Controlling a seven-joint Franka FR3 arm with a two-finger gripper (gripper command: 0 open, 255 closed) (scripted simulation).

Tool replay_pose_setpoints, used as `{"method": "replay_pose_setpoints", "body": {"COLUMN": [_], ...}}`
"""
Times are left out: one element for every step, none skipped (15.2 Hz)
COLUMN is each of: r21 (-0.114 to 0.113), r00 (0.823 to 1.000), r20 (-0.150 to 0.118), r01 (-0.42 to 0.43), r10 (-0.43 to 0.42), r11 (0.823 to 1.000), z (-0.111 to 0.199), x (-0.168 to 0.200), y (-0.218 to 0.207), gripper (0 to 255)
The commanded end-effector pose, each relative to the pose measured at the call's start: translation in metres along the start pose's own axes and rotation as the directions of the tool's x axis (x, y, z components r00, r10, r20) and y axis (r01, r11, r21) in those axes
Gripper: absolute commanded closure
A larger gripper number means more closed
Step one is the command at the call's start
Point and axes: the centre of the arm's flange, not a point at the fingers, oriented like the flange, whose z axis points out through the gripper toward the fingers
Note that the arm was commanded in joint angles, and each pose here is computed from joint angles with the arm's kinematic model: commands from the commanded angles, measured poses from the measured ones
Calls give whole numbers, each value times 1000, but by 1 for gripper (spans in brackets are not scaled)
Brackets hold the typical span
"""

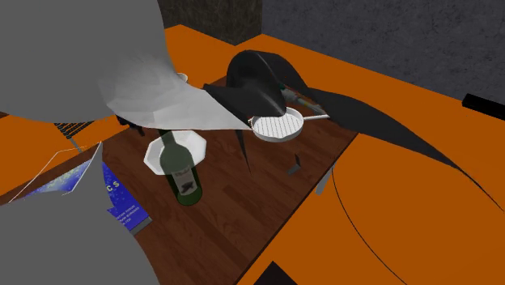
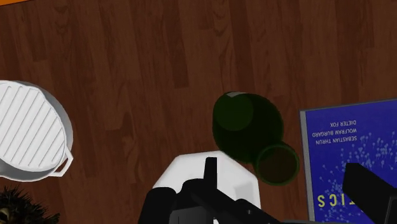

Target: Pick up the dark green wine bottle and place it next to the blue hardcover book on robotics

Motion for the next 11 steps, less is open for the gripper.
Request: {"method": "replay_pose_setpoints", "body": {"r21": [0,0,0,0,0,0,0,0,0,0,0], "r00": [1000,1000,1000,1000,1000,1000,1000,1000,1000,1000,1000], "r20": [0,0,0,0,0,0,0,0,0,0,0], "r01": [0,0,0,0,0,0,0,0,0,0,0], "r10": [0,0,0,0,0,0,0,0,0,0,0], "r11": [1000,1000,1000,1000,1000,1000,1000,1000,1000,1000,1000], "z": [-21,-34,-44,-44,-44,-44,-44,-44,-44,-44,-44], "x": [-1,-1,-1,-1,-2,-1,-1,-1,-1,-1,-1], "y": [0,0,0,0,0,0,0,0,0,0,0], "gripper": [0,0,0,0,0,0,0,0,0,0,0]}}
